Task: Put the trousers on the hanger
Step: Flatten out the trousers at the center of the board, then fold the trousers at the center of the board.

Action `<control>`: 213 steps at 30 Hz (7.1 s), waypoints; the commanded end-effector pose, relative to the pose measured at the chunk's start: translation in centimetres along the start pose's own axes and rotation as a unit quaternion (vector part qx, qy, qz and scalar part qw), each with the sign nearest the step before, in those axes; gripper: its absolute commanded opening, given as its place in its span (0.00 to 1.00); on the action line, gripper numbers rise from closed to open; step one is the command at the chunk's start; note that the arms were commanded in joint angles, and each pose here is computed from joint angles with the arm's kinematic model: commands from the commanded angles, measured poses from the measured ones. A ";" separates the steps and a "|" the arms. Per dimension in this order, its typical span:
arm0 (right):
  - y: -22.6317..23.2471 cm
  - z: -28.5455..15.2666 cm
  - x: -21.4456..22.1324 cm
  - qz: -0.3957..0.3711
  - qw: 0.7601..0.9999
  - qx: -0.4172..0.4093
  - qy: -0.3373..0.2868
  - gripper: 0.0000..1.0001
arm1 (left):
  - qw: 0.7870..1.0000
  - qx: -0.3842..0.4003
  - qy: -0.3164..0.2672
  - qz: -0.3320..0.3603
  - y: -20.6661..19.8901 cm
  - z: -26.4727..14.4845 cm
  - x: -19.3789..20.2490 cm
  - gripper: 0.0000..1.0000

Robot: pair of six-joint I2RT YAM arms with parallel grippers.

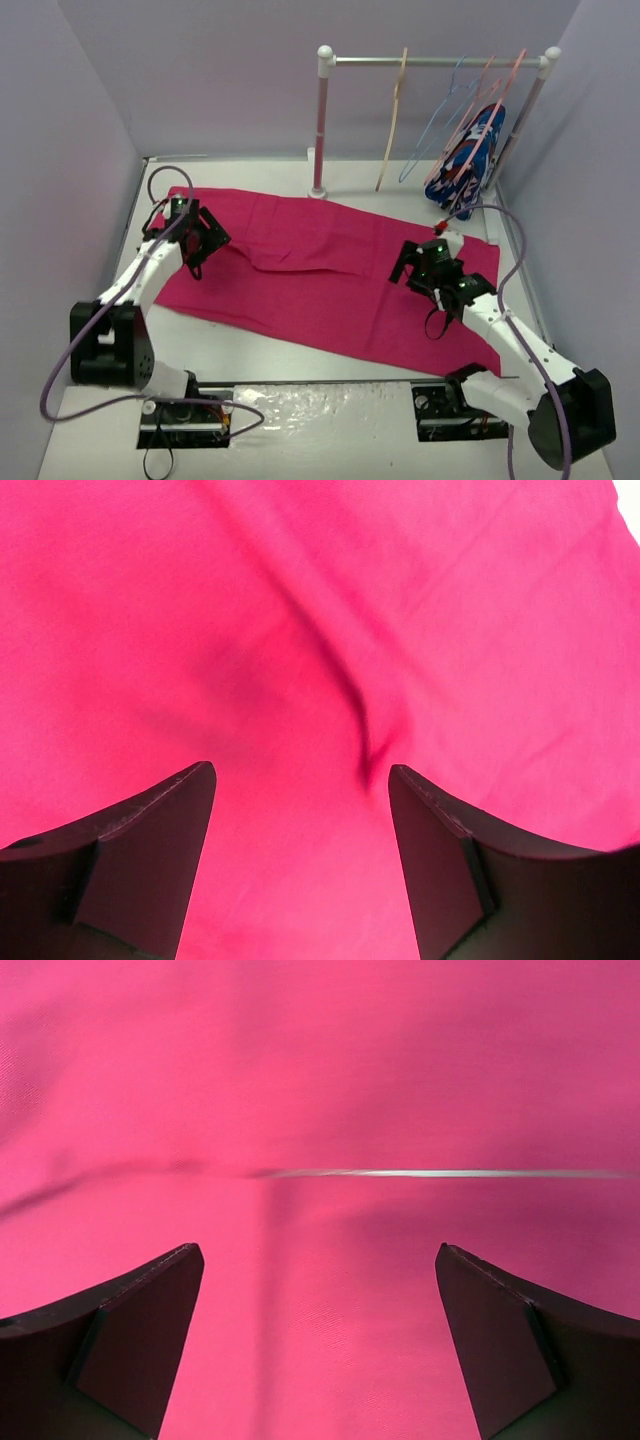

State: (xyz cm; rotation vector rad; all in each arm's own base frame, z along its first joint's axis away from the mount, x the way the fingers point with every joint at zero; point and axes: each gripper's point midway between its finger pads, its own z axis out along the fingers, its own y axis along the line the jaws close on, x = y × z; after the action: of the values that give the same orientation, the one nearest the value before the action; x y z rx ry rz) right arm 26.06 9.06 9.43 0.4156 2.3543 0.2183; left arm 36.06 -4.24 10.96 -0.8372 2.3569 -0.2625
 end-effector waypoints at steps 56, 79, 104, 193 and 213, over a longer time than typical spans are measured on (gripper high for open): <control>16.3 -4.6 19.5 -0.510 0.825 -0.218 0.112 0.78 | 0.971 -0.198 -0.023 -0.135 16.2 -2.3 -2.4 0.00; 14.7 -2.1 24.2 -0.549 0.789 -0.202 0.185 0.03 | 0.976 -0.173 -0.055 -0.121 14.6 -5.0 -5.5 0.00; 18.5 -12.6 15.0 -0.542 0.795 -0.228 0.150 0.00 | 0.942 -0.259 -0.204 -0.066 16.9 -19.4 -11.4 0.00; 27.3 1.4 3.2 -0.374 0.907 -0.193 0.007 0.72 | 0.992 -0.087 -0.064 0.069 -0.9 6.5 -6.4 0.73; 26.2 -1.6 21.6 -0.435 0.861 -0.224 0.137 0.75 | 0.982 -0.167 -0.053 -0.065 10.9 3.3 -4.1 0.70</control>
State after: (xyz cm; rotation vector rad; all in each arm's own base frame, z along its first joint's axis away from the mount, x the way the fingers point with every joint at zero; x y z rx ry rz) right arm 17.71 39.11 2.81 -0.9432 2.4305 0.3327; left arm 36.34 5.37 3.21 -1.0815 2.3530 0.1073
